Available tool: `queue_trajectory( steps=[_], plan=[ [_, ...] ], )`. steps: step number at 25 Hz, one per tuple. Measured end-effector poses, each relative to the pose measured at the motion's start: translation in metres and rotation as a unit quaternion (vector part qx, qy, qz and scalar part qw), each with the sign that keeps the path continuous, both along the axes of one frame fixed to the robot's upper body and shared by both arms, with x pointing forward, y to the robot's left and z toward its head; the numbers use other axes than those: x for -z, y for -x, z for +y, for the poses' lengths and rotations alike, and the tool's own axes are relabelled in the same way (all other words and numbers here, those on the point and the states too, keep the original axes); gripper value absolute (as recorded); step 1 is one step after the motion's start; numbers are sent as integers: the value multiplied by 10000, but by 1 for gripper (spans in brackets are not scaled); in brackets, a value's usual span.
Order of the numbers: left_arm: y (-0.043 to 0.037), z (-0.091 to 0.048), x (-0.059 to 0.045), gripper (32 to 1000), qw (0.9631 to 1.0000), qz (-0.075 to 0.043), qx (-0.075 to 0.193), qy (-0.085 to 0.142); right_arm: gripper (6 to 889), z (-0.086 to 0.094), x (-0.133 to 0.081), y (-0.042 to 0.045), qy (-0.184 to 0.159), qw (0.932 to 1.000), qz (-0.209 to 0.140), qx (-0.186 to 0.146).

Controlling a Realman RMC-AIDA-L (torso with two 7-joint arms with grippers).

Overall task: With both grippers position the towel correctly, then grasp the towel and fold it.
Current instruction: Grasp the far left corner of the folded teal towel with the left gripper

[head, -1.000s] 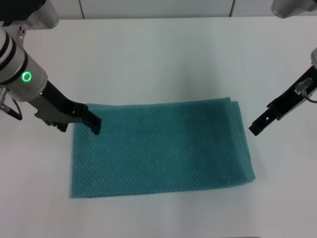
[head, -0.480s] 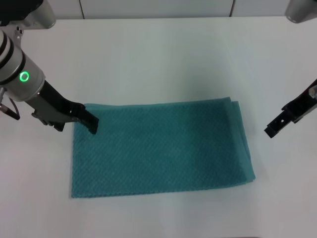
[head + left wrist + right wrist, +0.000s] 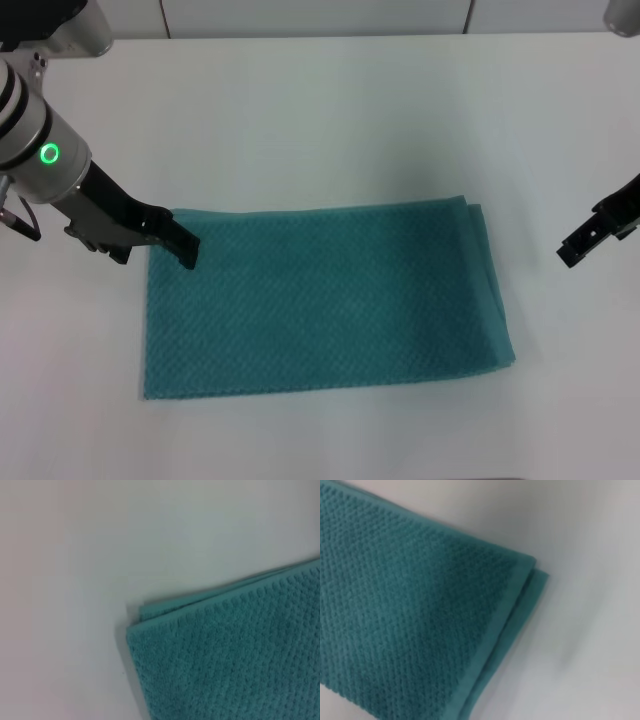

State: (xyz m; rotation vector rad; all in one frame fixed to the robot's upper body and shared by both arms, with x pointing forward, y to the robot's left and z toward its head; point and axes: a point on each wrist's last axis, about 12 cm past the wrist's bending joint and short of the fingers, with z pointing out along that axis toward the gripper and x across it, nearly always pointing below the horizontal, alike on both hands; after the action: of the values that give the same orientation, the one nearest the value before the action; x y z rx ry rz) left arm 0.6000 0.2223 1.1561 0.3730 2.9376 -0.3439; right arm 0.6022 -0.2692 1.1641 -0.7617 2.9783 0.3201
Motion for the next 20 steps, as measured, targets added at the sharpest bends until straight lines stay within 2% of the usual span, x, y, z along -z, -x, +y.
queue_trajectory(
  steps=[10,14,16,20],
  plan=[
    [-8,4,3,908,10000,-21,-16,4,862,-49,11,-1,44,10000,-34,52],
    [-35,3,17,909,9999,-105,-54,18,862,-35,-1,-18,52,10000,-72,32],
    [-50,4,43,909,9999,-132,-88,25,862,-31,-6,-27,54,9999,-102,26],
    [-70,-9,127,909,9999,-74,-129,17,862,-24,-11,-37,55,9999,-127,10]
  ],
)
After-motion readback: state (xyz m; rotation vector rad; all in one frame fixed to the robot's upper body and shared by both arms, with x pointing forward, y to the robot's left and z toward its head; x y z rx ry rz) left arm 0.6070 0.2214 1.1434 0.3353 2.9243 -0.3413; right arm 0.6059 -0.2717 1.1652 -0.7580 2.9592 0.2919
